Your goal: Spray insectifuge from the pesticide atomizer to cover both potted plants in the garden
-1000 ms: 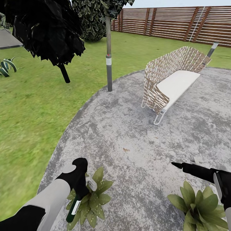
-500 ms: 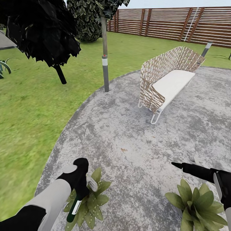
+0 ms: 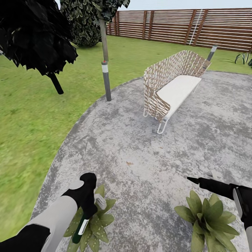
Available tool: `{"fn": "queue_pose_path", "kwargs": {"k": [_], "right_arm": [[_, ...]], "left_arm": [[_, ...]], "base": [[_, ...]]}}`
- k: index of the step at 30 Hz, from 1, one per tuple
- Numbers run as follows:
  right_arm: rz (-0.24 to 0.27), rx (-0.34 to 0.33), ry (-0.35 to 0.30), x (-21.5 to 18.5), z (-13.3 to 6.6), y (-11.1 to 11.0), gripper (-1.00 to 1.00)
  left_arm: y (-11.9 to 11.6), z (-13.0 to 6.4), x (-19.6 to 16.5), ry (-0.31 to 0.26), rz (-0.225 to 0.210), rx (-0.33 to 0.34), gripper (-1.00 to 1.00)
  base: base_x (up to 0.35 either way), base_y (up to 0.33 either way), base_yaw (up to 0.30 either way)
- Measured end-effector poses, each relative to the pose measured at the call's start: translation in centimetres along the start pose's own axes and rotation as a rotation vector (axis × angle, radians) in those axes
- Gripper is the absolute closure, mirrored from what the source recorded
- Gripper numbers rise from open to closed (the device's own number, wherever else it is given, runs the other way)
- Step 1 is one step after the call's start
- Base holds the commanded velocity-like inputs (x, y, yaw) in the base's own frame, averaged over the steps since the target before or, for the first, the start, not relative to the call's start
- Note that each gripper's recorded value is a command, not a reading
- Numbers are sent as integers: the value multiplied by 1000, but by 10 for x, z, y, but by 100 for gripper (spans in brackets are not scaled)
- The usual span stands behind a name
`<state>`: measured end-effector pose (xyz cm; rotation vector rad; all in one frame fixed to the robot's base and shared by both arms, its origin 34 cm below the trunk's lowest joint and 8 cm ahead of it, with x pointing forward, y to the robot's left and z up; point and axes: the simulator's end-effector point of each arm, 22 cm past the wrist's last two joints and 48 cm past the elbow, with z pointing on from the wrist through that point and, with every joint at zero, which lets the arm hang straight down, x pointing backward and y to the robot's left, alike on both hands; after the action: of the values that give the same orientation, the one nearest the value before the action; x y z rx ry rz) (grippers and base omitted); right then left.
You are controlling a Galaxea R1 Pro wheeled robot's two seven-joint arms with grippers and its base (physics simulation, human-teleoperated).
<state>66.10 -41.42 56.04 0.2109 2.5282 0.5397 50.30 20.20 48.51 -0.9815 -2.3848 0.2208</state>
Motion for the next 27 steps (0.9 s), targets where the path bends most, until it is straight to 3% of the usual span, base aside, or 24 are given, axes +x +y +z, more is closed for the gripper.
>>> {"fn": "queue_pose_path", "kwargs": {"k": [12, 17, 22, 27], "right_arm": [[0, 0, 0, 0, 0, 0, -100], [0, -1, 0, 0, 0, 0, -100], [1, -1, 0, 0, 0, 1, -100], [1, -1, 0, 0, 0, 1, -100]], "left_arm": [[26, -14, 5, -14, -30, -34, 100], [24, -15, 3, -12, -25, -34, 100], [9, -8, 0, 0, -6, -12, 100], [-8, 18, 20, 81, -6, 48, 100]], "base": [[0, 0, -1], [0, 0, 0], [0, 0, 0], [0, 0, 0]]}}
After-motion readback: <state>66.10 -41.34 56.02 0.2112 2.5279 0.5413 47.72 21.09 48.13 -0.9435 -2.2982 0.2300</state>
